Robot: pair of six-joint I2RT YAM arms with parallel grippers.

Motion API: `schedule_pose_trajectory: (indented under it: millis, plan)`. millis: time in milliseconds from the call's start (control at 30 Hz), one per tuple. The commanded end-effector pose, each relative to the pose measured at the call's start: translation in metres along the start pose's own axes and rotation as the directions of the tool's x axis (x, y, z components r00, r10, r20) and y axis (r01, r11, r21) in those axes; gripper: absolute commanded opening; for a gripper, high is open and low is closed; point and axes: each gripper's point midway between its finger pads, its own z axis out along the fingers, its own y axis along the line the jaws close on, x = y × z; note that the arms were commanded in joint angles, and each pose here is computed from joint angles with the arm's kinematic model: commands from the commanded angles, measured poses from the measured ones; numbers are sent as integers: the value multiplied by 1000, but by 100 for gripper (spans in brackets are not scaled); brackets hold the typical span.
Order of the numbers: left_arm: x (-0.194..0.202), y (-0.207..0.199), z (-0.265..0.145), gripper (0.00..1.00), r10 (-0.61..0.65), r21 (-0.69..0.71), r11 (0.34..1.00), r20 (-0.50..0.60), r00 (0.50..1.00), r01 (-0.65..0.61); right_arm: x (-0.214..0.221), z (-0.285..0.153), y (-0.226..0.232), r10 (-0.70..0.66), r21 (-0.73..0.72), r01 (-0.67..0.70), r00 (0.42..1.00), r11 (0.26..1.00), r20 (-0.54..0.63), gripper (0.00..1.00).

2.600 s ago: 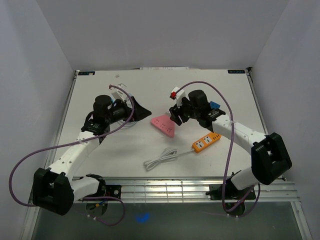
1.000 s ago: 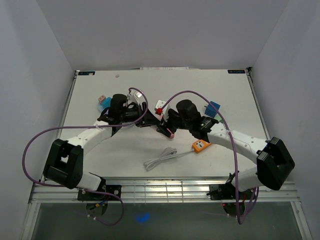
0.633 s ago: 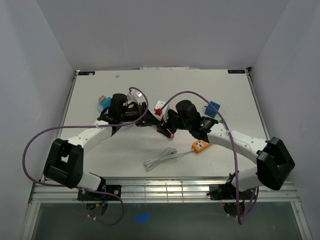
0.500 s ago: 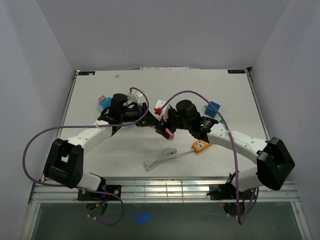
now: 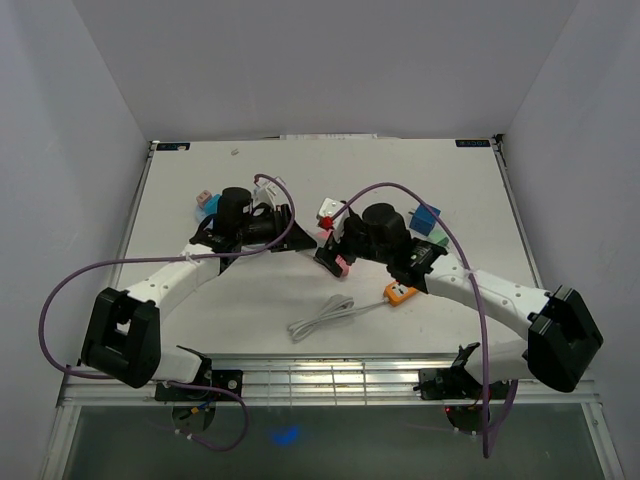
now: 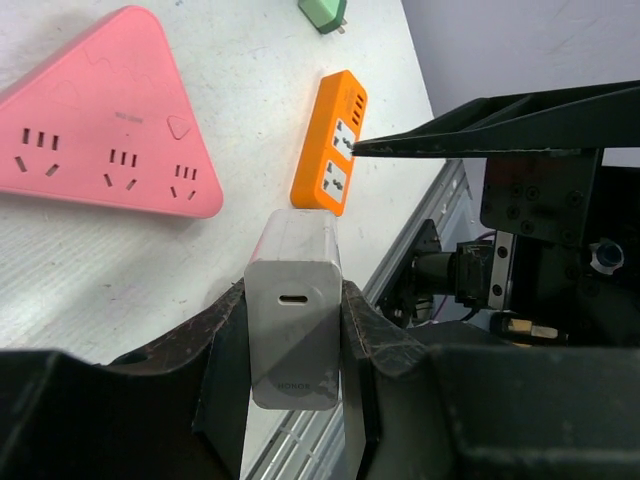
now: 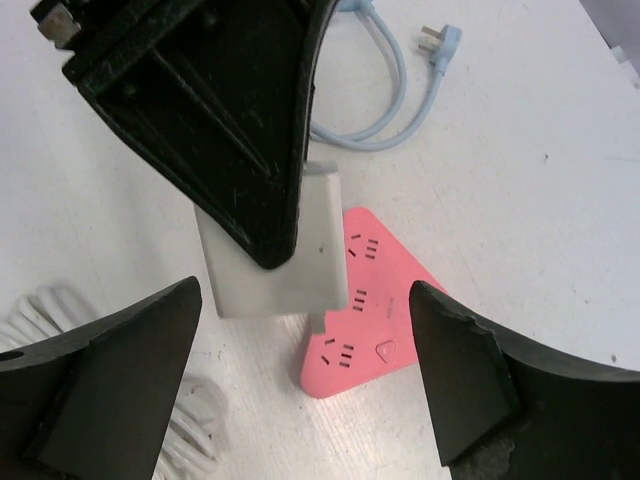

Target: Insert the plug

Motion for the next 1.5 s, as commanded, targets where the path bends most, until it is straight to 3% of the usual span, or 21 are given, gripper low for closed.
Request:
schedule_pose_trajectory:
  millis: [0,233,400,500,667,800,933,1167,1467]
  plan:
    - [-12,-2,-9,0,67,-38,997,51,996,-65,-8,-14,-17,15,102,-21,999,995,52,89]
    - [-34,15,-19,0,189,-180,969,111,976,-168,3,-41,-60,149,211,-176,979,962,138,90]
    - [-48,21,-27,0,323,-260,920,82,943,-293,10,-49,-85,300,188,-338,932,922,201,91]
    - [-49,27,-26,0,379,-273,895,51,924,-352,21,-47,-95,326,218,-363,927,906,187,91]
    - [-47,20,-17,0,527,-176,839,30,850,-514,32,-40,-101,411,223,-448,891,866,193,92]
    - [-59,19,-11,0,598,-197,788,25,801,-583,47,-33,-103,469,232,-501,864,834,184,92]
    - [-72,25,-4,0,696,-244,692,-29,718,-680,62,-34,-105,509,253,-548,836,797,205,92]
    - [-66,40,9,0,727,-278,647,-54,684,-710,86,-45,-107,533,327,-576,817,749,218,92]
    - [-52,54,16,0,727,-255,647,-75,682,-718,103,-58,-115,546,402,-605,795,687,263,93]
